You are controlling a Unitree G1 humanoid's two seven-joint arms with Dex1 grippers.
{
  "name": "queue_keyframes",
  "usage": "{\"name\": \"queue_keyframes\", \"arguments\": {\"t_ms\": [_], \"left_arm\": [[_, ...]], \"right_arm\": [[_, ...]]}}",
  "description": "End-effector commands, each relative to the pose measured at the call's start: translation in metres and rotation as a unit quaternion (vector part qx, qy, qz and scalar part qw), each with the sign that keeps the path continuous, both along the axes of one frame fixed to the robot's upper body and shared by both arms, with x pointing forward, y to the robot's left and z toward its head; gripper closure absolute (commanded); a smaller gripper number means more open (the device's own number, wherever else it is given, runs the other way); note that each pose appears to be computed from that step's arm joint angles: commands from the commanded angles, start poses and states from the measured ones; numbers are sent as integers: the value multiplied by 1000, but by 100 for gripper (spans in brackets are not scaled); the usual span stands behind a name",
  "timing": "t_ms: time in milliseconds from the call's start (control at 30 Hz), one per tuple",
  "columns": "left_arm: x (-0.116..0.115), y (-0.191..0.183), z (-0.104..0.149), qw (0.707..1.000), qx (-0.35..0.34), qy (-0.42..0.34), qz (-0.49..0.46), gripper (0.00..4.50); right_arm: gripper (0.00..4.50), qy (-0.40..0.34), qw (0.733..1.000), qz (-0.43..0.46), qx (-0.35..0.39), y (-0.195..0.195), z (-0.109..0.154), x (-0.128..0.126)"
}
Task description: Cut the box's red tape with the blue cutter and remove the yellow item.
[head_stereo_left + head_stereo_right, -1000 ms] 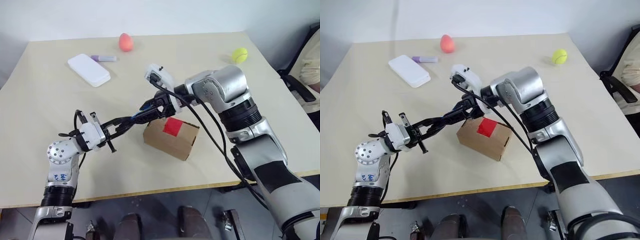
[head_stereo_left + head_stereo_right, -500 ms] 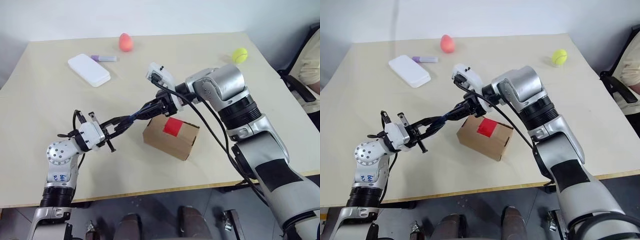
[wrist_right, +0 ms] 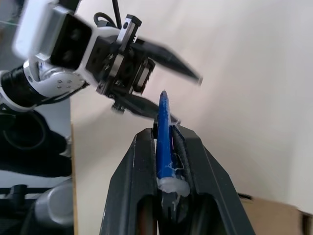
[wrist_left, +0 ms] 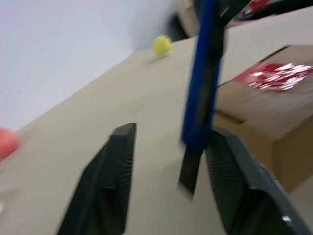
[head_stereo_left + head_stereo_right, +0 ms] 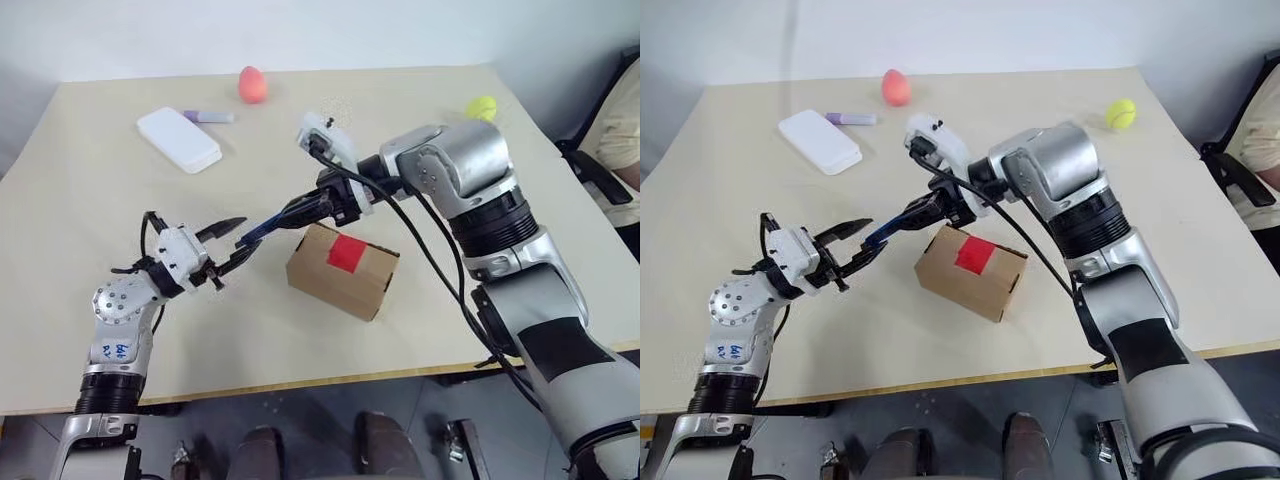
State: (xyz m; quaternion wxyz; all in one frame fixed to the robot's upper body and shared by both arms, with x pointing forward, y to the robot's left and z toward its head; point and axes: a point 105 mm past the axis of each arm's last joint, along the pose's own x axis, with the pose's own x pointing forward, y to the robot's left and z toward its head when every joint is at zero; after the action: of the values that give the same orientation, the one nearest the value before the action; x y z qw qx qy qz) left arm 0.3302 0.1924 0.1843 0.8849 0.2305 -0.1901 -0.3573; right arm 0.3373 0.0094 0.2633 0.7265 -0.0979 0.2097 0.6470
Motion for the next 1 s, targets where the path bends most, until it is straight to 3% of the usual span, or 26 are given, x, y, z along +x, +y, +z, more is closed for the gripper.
{"name": "queue_keyframes", "arguments": {"t_ms": [33, 133, 167, 300, 467, 800, 933, 1000], "left_arm": [[1, 47, 15, 997, -1, 22, 78, 106], [-10, 74, 16, 992, 1, 64, 108, 12], [-17, 78, 16, 992, 1, 74, 105, 1], [-39, 69, 0, 986, 3, 152, 62, 0], [-55, 29, -10, 975, -17, 223, -14, 0], [-51, -60, 18, 961, -99, 210, -147, 0], [-40, -91, 25, 952, -88, 229, -182, 0], [-35, -101, 24, 948, -75, 246, -187, 38]], "right_arm": [[433, -16, 999, -24, 27, -14, 15, 1], [433, -23, 997, -58, 38, -28, 20, 5], [433, -25, 997, -67, 42, -33, 22, 6], [433, -33, 994, -93, 52, -44, 24, 8], [433, -34, 989, -124, 75, -55, 28, 12], [433, -54, 976, -180, 107, -81, 32, 9], [433, -67, 969, -209, 112, -93, 32, 8], [433, -67, 966, -223, 117, -99, 31, 6]]}}
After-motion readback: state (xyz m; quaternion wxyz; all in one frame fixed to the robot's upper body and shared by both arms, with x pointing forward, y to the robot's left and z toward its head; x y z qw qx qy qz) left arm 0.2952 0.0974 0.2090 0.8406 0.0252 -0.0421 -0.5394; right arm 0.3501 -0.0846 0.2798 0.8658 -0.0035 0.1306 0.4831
